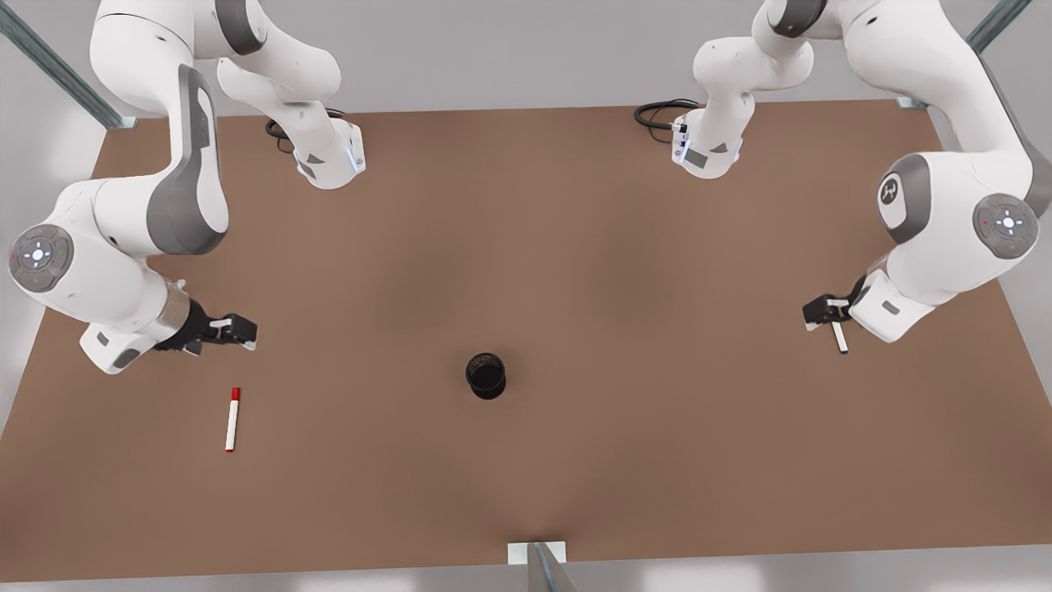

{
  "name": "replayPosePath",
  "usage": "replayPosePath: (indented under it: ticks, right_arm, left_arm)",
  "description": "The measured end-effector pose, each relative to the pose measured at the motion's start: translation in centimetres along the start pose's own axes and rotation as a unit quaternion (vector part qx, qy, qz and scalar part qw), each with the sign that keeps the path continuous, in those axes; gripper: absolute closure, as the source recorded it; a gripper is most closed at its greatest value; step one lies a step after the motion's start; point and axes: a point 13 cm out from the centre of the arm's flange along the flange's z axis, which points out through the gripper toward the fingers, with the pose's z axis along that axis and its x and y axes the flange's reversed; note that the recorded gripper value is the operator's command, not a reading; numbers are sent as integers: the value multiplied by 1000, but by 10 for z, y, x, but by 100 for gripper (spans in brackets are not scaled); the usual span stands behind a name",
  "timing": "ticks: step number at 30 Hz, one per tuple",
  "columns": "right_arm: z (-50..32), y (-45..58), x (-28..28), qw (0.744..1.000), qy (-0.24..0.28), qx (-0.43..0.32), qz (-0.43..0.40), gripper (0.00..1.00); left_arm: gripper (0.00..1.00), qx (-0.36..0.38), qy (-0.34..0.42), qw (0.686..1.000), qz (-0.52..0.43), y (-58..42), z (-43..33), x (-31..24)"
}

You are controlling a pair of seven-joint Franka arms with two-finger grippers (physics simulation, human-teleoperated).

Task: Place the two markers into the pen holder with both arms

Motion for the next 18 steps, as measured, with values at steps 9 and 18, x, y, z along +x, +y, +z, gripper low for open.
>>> replayPosePath:
  ticks: [9,18]
  right_arm:
    - [15,8,-12,1000,-6,12,-13,0]
    - [186,-95,-66,999,-1,20,40,0]
  left_arm:
    - [0,17,55,995,-78,117,134,6]
    - [0,34,43,993,-100,179,242,62]
